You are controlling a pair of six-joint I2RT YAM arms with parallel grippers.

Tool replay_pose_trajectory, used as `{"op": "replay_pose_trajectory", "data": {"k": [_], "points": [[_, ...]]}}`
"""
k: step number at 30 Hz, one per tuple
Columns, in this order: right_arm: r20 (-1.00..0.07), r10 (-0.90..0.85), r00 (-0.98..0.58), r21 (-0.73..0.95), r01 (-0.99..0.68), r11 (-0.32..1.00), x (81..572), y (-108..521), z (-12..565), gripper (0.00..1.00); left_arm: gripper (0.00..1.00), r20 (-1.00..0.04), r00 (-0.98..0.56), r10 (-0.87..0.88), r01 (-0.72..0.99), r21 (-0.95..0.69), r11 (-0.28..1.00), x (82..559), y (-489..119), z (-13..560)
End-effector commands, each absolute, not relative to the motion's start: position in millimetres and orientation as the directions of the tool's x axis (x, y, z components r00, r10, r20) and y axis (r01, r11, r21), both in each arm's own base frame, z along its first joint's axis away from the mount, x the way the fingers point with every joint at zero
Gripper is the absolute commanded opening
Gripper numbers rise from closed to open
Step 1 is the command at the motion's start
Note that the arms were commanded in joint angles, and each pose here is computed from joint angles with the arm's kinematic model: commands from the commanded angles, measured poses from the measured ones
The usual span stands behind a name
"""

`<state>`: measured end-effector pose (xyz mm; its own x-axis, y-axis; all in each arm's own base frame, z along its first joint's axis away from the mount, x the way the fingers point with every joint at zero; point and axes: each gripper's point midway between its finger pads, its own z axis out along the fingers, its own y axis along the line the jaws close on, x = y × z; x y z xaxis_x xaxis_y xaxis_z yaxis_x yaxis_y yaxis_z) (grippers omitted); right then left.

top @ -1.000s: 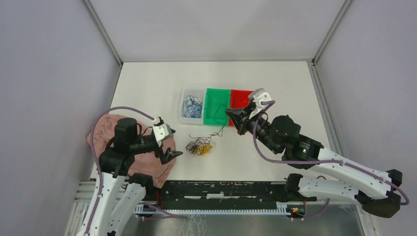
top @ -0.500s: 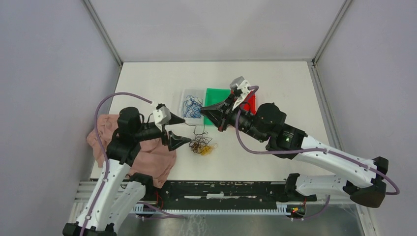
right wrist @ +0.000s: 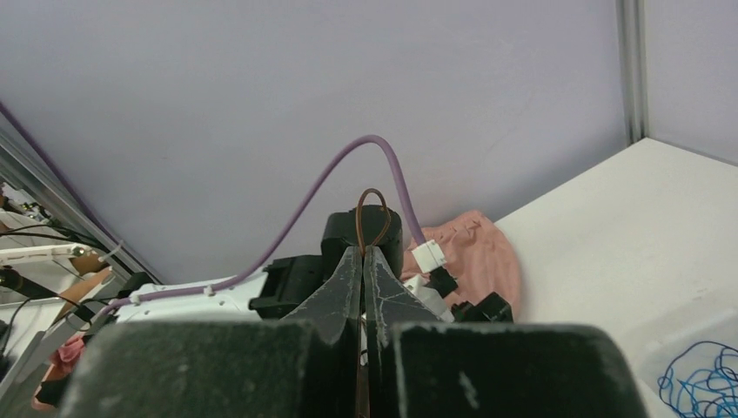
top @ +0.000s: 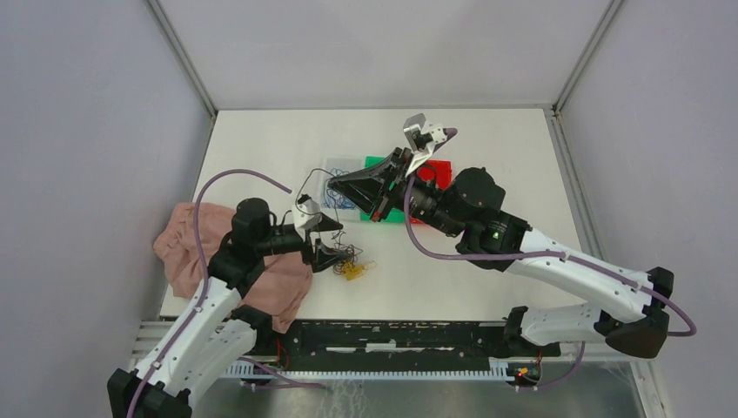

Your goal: Untangle the cables

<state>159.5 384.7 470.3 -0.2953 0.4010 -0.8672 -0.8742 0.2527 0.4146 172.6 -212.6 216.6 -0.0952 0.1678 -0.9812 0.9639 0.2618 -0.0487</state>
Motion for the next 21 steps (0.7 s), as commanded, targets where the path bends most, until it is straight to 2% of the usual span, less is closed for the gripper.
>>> {"op": "replay_pose_trajectory", "data": {"k": [1, 2, 5, 7, 8, 9, 12, 13, 14, 17, 21], "points": [[-0.811, 0.513, -0.281, 0.41, -0.899, 0.156, 146.9, 372.4, 522.2, 0.01, 0.72, -0.99, -0.069, 0.125, 0.941, -0.023, 0.339, 194.3, -214.5, 224.5], [-0.81, 0.514, -0.281, 0.409, -0.899, 0.154, 145.8, 371.3, 522.5, 0.01, 0.61, -0.99, -0.072, 0.124, 0.941, -0.026, 0.339, 195.6, -215.3, 224.6], [-0.814, 0.508, -0.283, 0.413, -0.896, 0.164, 145.8, 368.7, 516.4, 0.01, 0.18, -0.992, -0.075, 0.104, 0.941, -0.036, 0.335, 197.3, -217.7, 231.8], [-0.821, 0.494, -0.286, 0.413, -0.895, 0.169, 145.4, 368.4, 508.6, 0.01, 0.04, -0.993, -0.076, 0.096, 0.948, -0.042, 0.316, 195.0, -220.1, 239.0], [-0.83, 0.479, -0.287, 0.408, -0.897, 0.169, 144.0, 369.1, 503.5, 0.02, 0.03, -0.993, -0.079, 0.092, 0.954, -0.049, 0.297, 192.4, -221.5, 244.1], [-0.843, 0.459, -0.281, 0.393, -0.904, 0.169, 141.8, 369.6, 496.9, 0.09, 0.03, -0.993, -0.079, 0.083, 0.957, -0.052, 0.284, 190.5, -222.9, 252.6], [-0.881, 0.395, -0.259, 0.355, -0.915, 0.192, 138.7, 367.9, 471.4, 0.52, 0.03, -0.994, -0.094, 0.05, 0.97, -0.08, 0.231, 180.0, -226.9, 278.1], [-0.901, 0.36, -0.242, 0.329, -0.922, 0.204, 137.3, 367.2, 460.8, 0.62, 0.03, -0.995, -0.088, 0.038, 0.97, -0.077, 0.23, 179.5, -227.1, 287.5], [-0.92, 0.322, -0.224, 0.301, -0.93, 0.212, 135.5, 366.2, 449.8, 0.68, 0.03, -0.997, -0.072, 0.027, 0.971, -0.064, 0.231, 179.6, -227.1, 298.3], [-0.961, 0.225, -0.162, 0.22, -0.939, 0.265, 135.3, 354.6, 413.9, 0.79, 0.03, -1.0, -0.029, -0.004, 0.972, -0.029, 0.233, 178.4, -227.0, 327.0], [-0.976, 0.197, -0.099, 0.167, -0.913, 0.372, 146.8, 332.9, 388.7, 0.82, 0.03, -0.999, -0.01, -0.043, 0.974, -0.019, 0.226, 175.9, -227.8, 354.7]]}}
